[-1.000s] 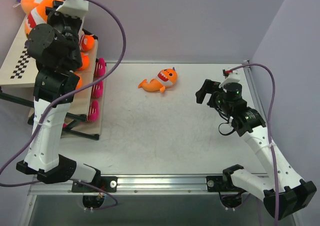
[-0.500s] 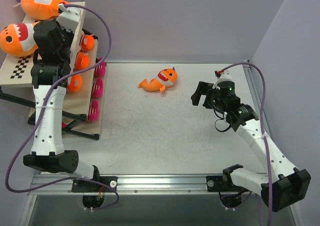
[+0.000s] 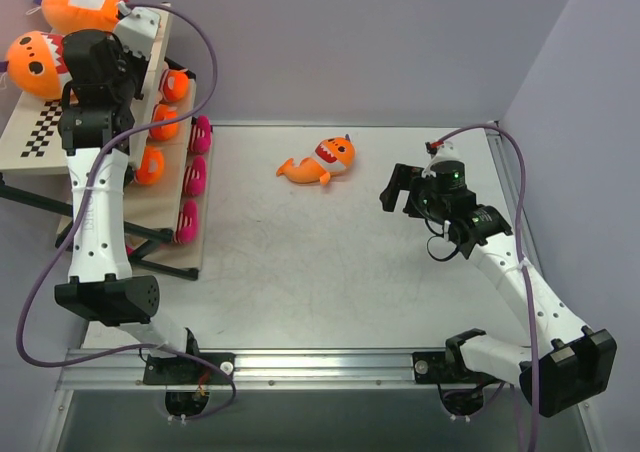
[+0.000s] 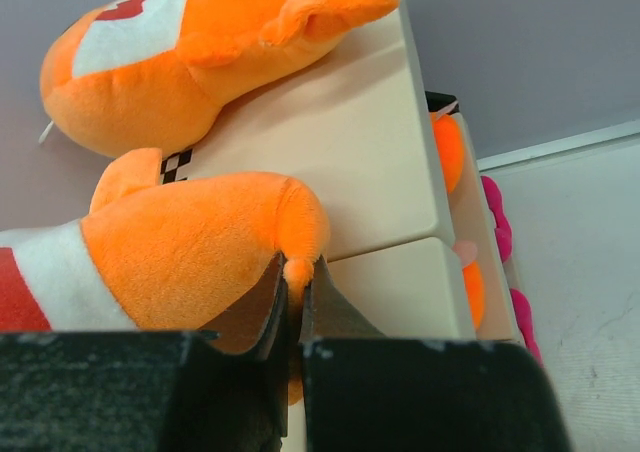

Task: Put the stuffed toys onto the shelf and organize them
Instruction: Place the stuffed toy onto shelf

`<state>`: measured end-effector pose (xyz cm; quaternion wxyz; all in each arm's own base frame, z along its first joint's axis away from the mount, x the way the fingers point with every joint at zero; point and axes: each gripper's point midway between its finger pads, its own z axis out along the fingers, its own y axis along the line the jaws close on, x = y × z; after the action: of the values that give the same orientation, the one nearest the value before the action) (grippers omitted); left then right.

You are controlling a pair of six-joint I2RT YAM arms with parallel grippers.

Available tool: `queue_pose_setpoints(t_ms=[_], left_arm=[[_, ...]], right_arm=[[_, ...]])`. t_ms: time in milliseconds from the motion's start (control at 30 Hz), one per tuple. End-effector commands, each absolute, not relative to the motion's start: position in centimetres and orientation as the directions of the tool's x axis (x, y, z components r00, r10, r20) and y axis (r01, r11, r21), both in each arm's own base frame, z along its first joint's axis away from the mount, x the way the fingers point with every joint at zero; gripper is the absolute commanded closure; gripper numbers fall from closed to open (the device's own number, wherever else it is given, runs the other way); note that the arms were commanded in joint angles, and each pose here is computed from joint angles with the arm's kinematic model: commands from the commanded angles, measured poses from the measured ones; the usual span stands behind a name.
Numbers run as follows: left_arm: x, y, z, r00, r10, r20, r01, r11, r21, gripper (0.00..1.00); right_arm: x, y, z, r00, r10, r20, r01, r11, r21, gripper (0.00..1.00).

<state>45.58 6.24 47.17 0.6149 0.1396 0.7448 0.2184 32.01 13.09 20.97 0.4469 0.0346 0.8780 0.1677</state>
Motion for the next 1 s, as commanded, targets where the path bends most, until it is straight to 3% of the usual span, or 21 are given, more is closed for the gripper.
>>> queue_pose_setpoints(t_ms=[0, 133, 533, 633, 967], left_arm=[[45.9, 4.5, 47.5, -0.168, 0.458, -0.873, 0.019, 0.887, 0.461, 0.97], [46.1, 4.6, 47.9, -0.161, 0.446, -0.880, 0.007, 0.893, 0.451, 0.95], [42.9, 5.5, 52.5, -0.064, 0.321, -0.945, -0.147, 0.934, 0.327, 0.38], [41.7, 5.9, 53.7, -0.029, 0.257, -0.966, -0.200, 0.945, 0.257, 0.31], [36.0, 8.0, 57.3, 0.169, -0.054, -0.984, -0.398, 0.910, -0.118, 0.23]], right_arm=[[32.8, 13.2, 22.8, -0.561, 0.231, -0.795, -0.098, 0.935, 0.341, 0.05], [32.9, 13.1, 22.8, -0.559, 0.227, -0.797, -0.097, 0.937, 0.335, 0.05], [32.9, 13.6, 23.0, -0.555, 0.222, -0.801, -0.128, 0.929, 0.347, 0.05], [32.8, 13.6, 23.3, -0.545, 0.218, -0.810, -0.137, 0.929, 0.342, 0.05], [32.4, 13.9, 24.5, -0.505, 0.212, -0.837, -0.191, 0.918, 0.348, 0.05]])
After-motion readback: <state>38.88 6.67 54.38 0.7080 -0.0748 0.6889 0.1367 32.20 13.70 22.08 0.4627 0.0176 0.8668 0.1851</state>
